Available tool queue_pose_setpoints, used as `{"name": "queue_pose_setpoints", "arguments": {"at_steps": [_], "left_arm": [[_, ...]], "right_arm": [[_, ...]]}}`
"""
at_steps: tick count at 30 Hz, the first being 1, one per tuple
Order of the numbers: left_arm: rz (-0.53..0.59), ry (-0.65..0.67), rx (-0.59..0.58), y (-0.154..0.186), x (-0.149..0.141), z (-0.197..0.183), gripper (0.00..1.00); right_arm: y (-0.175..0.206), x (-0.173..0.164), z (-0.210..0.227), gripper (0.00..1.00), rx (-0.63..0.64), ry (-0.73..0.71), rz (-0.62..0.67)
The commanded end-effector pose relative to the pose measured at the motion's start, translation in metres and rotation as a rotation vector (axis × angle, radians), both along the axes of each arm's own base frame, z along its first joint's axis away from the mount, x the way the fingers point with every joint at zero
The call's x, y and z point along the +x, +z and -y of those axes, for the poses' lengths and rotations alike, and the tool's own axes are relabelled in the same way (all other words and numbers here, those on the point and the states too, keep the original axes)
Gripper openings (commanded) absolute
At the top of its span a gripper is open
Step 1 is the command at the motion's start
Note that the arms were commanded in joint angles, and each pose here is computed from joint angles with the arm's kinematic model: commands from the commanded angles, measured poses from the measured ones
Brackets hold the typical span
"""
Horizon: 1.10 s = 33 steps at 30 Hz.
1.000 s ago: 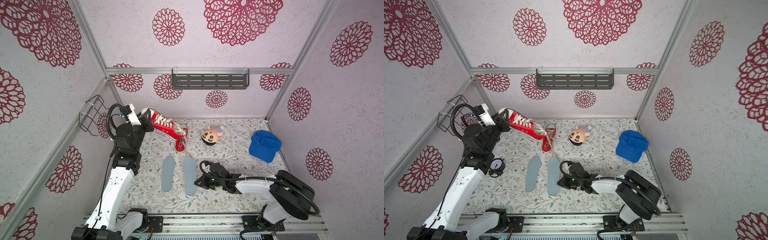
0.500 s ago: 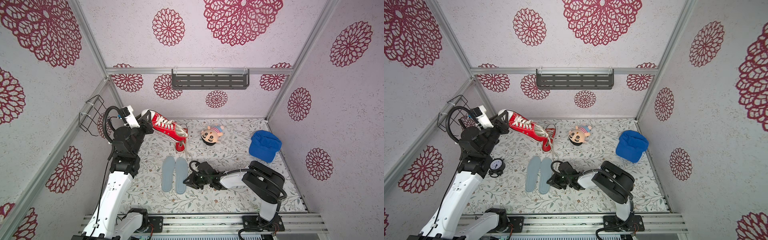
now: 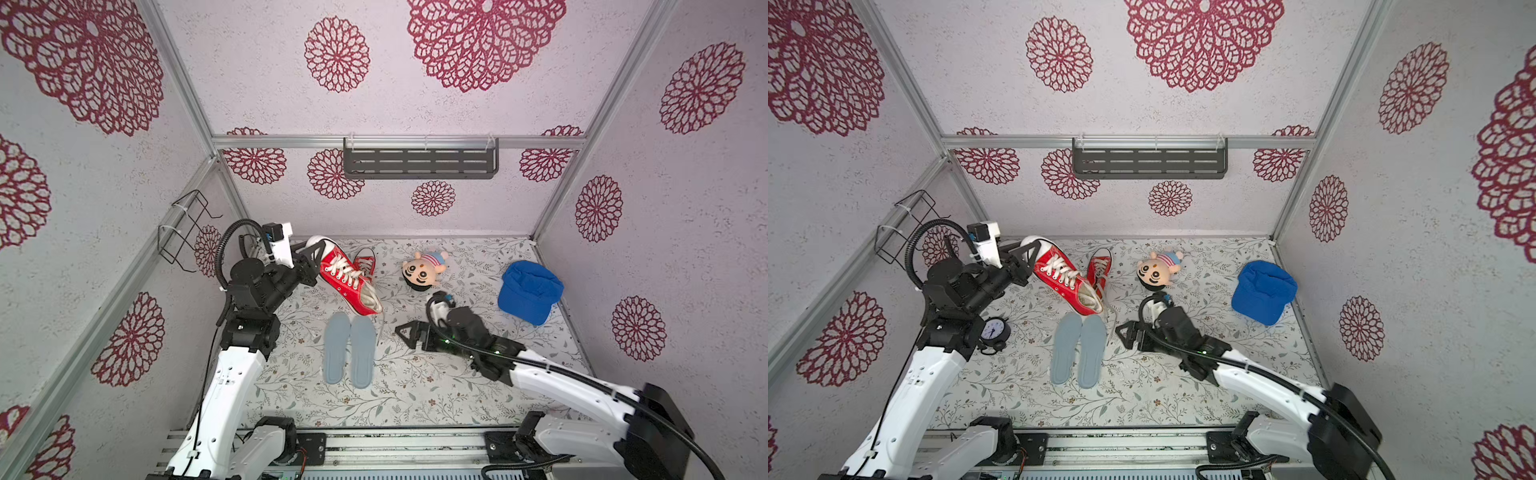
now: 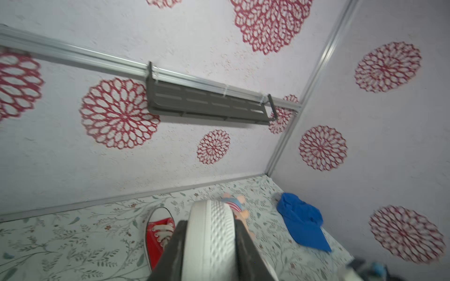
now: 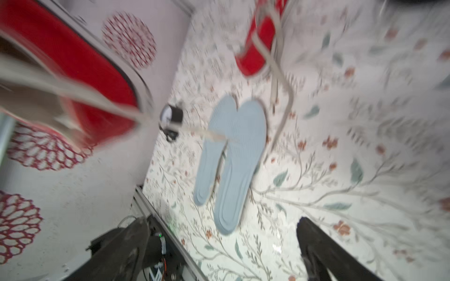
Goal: Remove the insole from the shoe
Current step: Place the shoe at the center of the board.
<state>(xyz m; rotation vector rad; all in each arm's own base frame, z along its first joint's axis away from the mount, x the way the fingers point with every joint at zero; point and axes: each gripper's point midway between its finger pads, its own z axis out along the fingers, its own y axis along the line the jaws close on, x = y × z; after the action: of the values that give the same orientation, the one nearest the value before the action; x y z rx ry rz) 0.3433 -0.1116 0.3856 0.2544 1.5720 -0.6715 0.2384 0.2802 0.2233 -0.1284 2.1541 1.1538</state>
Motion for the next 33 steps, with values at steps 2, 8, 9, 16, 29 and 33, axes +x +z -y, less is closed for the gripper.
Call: {"name": "queue_pose_setpoints", "arguments": {"at_steps": [2,8,9,16,29,33], "left_arm": [[0.144,-0.346,-0.018,0.015,-0.046,0.045,0.00],[0.203,-0.520,-0.016,0.011,-0.073,0.077,0.00],[0.205,-0.544,-0.012,0.010,-0.077,0.082,0.00],[0.209,-0.579,-0.011,0.008,-0.078,0.096,0.00],[0.117,-0.090,0.007,0.008,-0.040,0.032,0.90],[0.126,0.174,0.011,0.009,-0.052,-0.017,0.97]], "right_arm": [[0.068,-0.019,0.004,0.99,0.086,0.226,0.292],[0.111,-0.027,-0.030,0.99,0.270,0.410,0.348],[0.115,-0.025,-0.036,0.99,0.291,0.428,0.355],[0.114,-0.030,-0.081,0.81,0.356,0.575,0.325],[0.064,0.052,-0.064,0.00,0.306,0.334,0.127],[0.025,0.117,-0.051,0.00,0.202,0.129,0.027]]}}
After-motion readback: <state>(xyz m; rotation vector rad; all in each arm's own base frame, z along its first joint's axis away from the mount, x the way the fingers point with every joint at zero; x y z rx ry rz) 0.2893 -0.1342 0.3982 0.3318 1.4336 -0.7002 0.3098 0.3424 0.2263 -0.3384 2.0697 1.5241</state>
